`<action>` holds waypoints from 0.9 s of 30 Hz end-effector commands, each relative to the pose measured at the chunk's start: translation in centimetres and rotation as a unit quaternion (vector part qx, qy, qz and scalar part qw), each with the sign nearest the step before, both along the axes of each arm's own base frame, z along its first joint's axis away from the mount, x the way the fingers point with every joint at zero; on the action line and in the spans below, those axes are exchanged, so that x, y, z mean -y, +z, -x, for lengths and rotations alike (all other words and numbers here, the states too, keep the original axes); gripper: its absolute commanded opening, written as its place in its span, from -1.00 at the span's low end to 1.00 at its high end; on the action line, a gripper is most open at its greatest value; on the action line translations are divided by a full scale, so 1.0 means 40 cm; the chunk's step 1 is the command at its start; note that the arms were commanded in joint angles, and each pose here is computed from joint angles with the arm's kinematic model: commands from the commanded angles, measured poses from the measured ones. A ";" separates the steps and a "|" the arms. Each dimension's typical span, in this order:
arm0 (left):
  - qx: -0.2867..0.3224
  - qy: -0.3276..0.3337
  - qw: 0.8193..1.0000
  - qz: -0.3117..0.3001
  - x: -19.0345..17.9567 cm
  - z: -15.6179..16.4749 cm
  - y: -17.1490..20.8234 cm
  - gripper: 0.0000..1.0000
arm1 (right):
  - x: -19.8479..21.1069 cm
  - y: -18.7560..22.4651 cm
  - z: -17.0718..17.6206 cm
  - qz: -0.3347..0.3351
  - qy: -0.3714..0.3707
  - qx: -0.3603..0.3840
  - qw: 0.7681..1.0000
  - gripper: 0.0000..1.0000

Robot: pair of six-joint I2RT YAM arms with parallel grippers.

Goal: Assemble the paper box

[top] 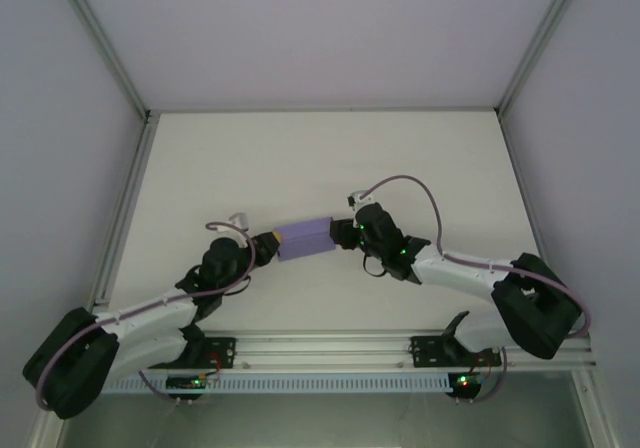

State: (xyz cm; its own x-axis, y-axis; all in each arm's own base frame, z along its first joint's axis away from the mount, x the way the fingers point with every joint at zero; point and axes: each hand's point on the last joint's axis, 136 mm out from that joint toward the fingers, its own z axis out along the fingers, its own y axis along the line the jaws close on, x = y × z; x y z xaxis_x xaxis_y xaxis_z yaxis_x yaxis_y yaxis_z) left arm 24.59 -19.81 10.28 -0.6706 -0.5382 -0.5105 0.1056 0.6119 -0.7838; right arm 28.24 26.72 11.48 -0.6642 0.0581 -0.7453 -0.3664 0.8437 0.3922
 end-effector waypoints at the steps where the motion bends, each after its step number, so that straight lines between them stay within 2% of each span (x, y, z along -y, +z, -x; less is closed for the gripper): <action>1: -0.119 -0.031 0.986 -0.109 -0.057 0.105 -0.223 -0.90 | 0.096 -0.225 0.114 0.119 0.018 -0.125 0.985 -0.29; 2: -0.115 -0.035 0.986 -0.115 -0.058 0.105 -0.226 -0.98 | 0.097 -0.226 0.114 0.119 0.018 -0.123 0.985 -0.29; 6: -0.105 -0.053 0.984 -0.133 -0.046 0.098 -0.218 -1.00 | 0.099 -0.224 0.113 0.127 0.026 -0.118 0.985 -0.29; 10: -0.094 -0.065 0.984 -0.137 -0.028 0.084 -0.179 -0.74 | 0.097 -0.215 0.109 0.124 0.026 -0.113 0.986 -0.29; 14: -0.074 -0.048 0.987 -0.134 -0.033 0.066 -0.117 -0.32 | 0.092 -0.209 0.105 0.122 0.025 -0.111 0.986 -0.28; 17: -0.065 -0.029 0.989 -0.129 -0.044 0.053 -0.062 -0.07 | 0.088 -0.198 0.096 0.121 0.021 -0.105 0.987 -0.29; 21: -0.061 -0.016 0.991 -0.118 -0.053 0.039 0.004 0.15 | 0.086 -0.192 0.093 0.122 0.021 -0.103 0.987 -0.29; 27: -0.058 -0.018 0.995 -0.081 -0.048 0.036 0.033 0.18 | 0.080 -0.188 0.093 0.119 0.023 -0.101 0.988 -0.29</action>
State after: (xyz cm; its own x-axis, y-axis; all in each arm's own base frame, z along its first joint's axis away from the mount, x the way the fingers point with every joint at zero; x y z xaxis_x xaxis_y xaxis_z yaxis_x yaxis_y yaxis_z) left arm 23.69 -17.78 11.59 -0.7196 -0.4333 -0.5426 0.0585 0.7409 -0.6691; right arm 28.54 26.74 11.58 -0.6518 0.0575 -0.7562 -0.3771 0.8406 0.3889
